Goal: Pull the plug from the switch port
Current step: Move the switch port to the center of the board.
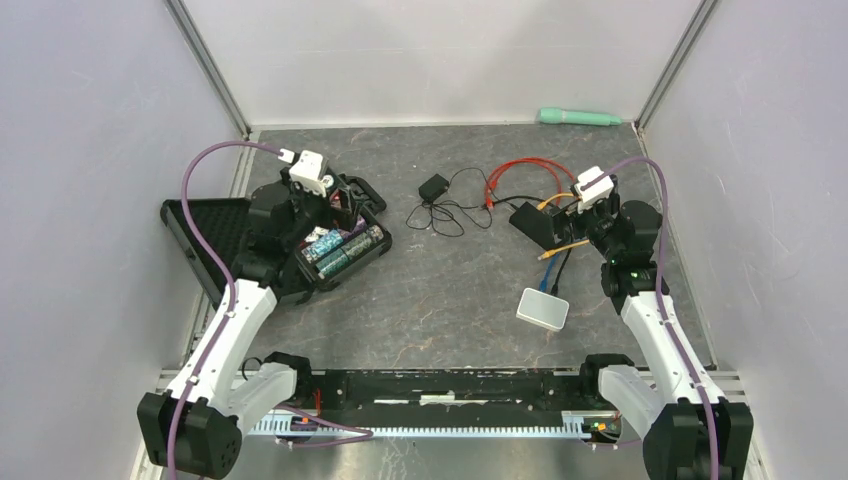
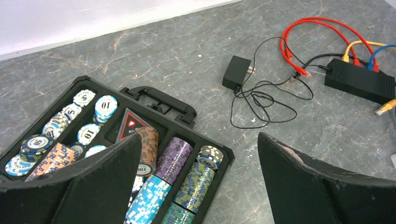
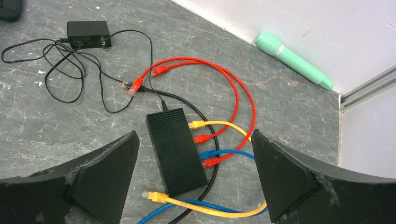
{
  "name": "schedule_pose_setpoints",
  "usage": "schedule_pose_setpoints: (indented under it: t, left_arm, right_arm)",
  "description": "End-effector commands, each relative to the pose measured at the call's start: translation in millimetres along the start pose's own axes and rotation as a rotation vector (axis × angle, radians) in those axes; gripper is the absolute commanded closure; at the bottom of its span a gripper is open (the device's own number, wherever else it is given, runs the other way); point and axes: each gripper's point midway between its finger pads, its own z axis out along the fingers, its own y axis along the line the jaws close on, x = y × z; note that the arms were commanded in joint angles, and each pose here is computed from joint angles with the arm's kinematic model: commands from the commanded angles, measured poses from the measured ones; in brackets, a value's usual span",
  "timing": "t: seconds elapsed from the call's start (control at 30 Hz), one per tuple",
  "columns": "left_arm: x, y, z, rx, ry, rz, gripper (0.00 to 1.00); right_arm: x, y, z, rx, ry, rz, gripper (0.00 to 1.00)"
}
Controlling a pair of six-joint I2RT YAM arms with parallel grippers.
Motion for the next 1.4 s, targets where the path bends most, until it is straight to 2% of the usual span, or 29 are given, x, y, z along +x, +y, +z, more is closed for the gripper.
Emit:
schedule_pose_setpoints:
  t: [0.0,0.47,0.63,0.8,0.97,1.17,1.37]
  left_arm:
    - [-14,-1,-4,0.014,-0.066,-0.032,0.00]
    - [-6,-1,-1,0.063,-0.053,-0.067,0.00]
    - [8,-12,3,0.142,-0.019,-0.040,0.00]
    - [22,-10,4,0.153,0.036,-0.052,0.00]
    - [35,-1,7,0.166,0.085,-0.054,0.00]
    - [51,7,17,0.161,0.155,-0.082,0.00]
    - [43,10,12,0.159,0.143,-0.100,0.00]
  right_arm:
    - [-17,-4,0,0.000,-0.057,-0.029,0.02]
    - [1,-10,0,-0.003,-0.017,-0.110,0.02]
    - [24,-30,-1,0.083,0.079,-0.203,0.02]
    - [50,-46,4,0.129,0.216,-0.218,0.02]
    - [71,-26,16,-0.014,0.311,-0.210,0.02]
    - [85,5,29,-0.131,0.363,-0.247,0.02]
    - [98,34,45,-0.184,0.391,-0.196,0.02]
